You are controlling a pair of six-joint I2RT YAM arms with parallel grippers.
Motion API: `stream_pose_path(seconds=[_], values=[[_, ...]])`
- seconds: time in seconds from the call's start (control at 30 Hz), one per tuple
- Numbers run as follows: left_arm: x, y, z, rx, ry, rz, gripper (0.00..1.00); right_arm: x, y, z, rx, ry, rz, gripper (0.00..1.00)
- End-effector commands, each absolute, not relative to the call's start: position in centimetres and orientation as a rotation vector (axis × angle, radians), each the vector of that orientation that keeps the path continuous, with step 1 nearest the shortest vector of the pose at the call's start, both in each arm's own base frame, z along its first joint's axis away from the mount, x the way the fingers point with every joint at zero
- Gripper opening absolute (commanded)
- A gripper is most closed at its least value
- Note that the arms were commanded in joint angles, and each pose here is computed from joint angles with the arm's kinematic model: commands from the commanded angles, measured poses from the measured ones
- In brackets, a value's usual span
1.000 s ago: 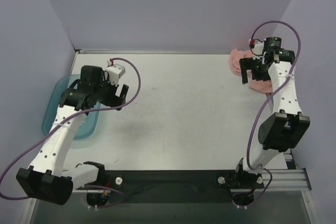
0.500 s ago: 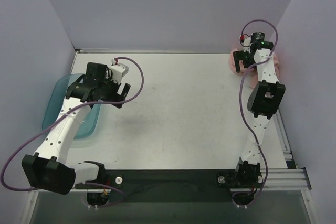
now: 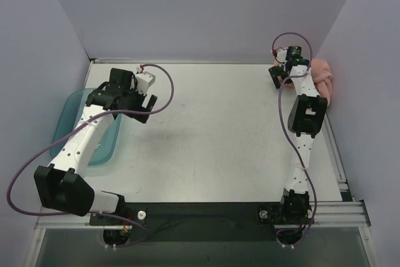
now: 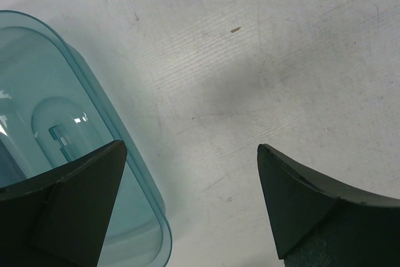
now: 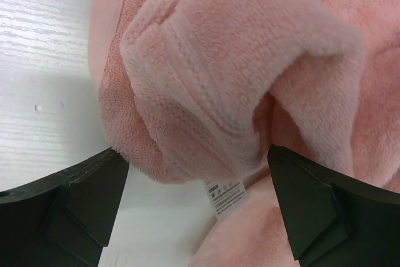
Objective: Roll the towels
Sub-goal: Grab a towel with the right arm, then move the towel to the center of the board
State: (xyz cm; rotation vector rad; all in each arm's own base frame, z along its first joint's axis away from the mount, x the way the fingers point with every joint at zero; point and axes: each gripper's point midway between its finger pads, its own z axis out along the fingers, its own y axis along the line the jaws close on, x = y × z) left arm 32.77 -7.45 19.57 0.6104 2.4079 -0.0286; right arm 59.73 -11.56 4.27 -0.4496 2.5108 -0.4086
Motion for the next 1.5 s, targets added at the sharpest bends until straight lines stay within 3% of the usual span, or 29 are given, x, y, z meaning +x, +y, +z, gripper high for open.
stream_pose_path(seconds=[0.0, 0.13, 0.23, 0.3, 0.37, 0.47, 0.57, 0.77, 0.9, 1.03, 1.3, 1.4, 1.43, 1.47], values=[[34.6, -7.6, 21.7, 0.603, 2.33, -0.001, 0.97, 61.7, -12.0, 4.8, -0.574, 2.435, -0.525, 0.99], [34.6, -7.5, 21.6, 0.615, 2.333, 0.003, 0.97, 61.8, -12.2, 3.4, -0.655, 2.436, -0.545, 0.88], [34.4, -7.4, 21.7, 0.619, 2.329, 0.007, 0.97, 61.5, -11.8, 2.5, -0.724, 2.441, -0.542, 0.67], [34.3, -7.5, 21.8, 0.625, 2.327, 0.006, 0.97, 61.3, -11.5, 2.8, -0.753, 2.437, -0.53, 0.22], [34.1, -7.5, 21.9, 0.625, 2.324, 0.005, 0.97, 60.9, -11.0, 2.9, -0.763, 2.443, -0.529, 0.0], [34.1, -7.6, 22.5, 0.618, 2.307, -0.009, 0.97, 59.7, -9.5, 5.1, -0.799, 2.429, -0.486, 0.0], [33.9, -8.1, 23.1, 0.593, 2.296, -0.045, 0.97, 58.1, -6.6, 11.7, -0.777, 2.357, -0.396, 0.0], [32.7, -10.1, 24.3, 0.553, 2.275, -0.233, 0.97, 49.6, 1.6, 19.4, -0.701, 2.387, -0.053, 0.0], [32.4, -10.4, 25.8, 0.48, 2.248, -0.341, 0.97, 42.0, 9.0, 19.8, -0.536, 2.494, 0.337, 0.0], [31.6, -9.6, 27.5, 0.423, 2.208, -0.404, 0.97, 37.4, 16.9, 20.2, -0.521, 2.532, 0.572, 0.0], [29.0, -8.6, 28.2, 0.42, 2.198, -0.418, 0.97, 36.9, 28.9, 16.5, -0.434, 2.643, 0.959, 0.0], [28.2, -8.9, 28.1, 0.441, 2.184, -0.443, 0.97, 36.7, 33.2, 17.1, -0.506, 2.615, 1.107, 0.26], [28.1, -9.0, 28.0, 0.45, 2.185, -0.45, 0.97, 36.7, 33.7, 17.3, -0.53, 2.601, 1.119, 0.53], [27.9, -9.4, 27.9, 0.483, 2.178, -0.47, 0.97, 37.0, 33.7, 17.8, -0.565, 2.57, 1.117, 0.66]])
